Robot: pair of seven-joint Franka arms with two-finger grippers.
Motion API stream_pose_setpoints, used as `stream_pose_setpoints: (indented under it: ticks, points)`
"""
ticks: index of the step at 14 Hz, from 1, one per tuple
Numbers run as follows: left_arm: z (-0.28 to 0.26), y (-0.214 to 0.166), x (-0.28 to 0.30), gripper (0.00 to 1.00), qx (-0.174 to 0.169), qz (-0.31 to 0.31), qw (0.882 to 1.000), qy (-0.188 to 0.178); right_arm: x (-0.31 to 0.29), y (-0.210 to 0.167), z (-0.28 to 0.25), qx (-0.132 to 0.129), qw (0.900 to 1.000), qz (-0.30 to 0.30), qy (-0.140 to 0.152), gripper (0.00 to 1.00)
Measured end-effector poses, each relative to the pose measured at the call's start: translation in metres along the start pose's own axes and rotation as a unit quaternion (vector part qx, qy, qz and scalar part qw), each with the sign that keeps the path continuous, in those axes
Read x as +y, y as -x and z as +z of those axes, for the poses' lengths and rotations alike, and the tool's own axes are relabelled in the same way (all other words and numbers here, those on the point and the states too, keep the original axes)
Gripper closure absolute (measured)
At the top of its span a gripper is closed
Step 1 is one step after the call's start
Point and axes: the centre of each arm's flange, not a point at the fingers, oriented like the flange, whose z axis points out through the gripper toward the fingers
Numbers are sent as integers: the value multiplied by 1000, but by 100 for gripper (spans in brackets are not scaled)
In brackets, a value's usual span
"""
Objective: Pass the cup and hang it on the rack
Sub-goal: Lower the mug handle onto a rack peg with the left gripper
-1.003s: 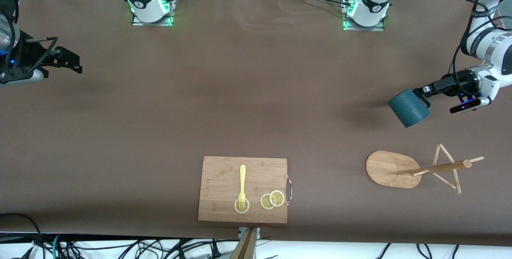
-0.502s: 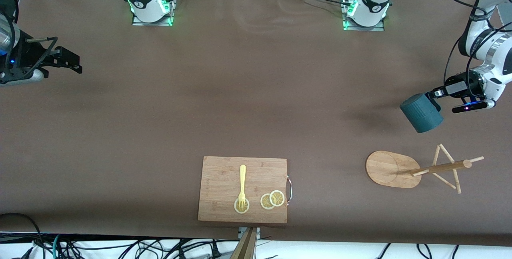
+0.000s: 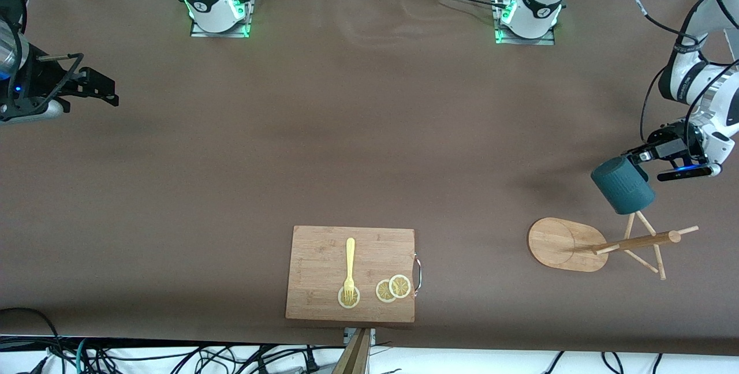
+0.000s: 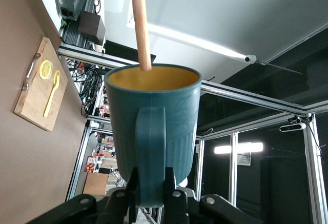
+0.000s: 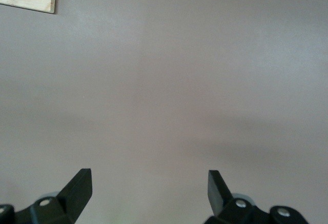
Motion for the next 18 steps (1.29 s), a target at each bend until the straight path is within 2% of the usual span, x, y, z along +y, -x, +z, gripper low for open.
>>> stream_pose_setpoints:
  ticks: [13,18]
  points:
    - [-17,-47,-26,79,12,-2,999,52,0,0,0,0,1000,0,0,0]
    - [-23,-61,-38,79,4,-2,998,55,0,0,0,0,1000,0,0,0]
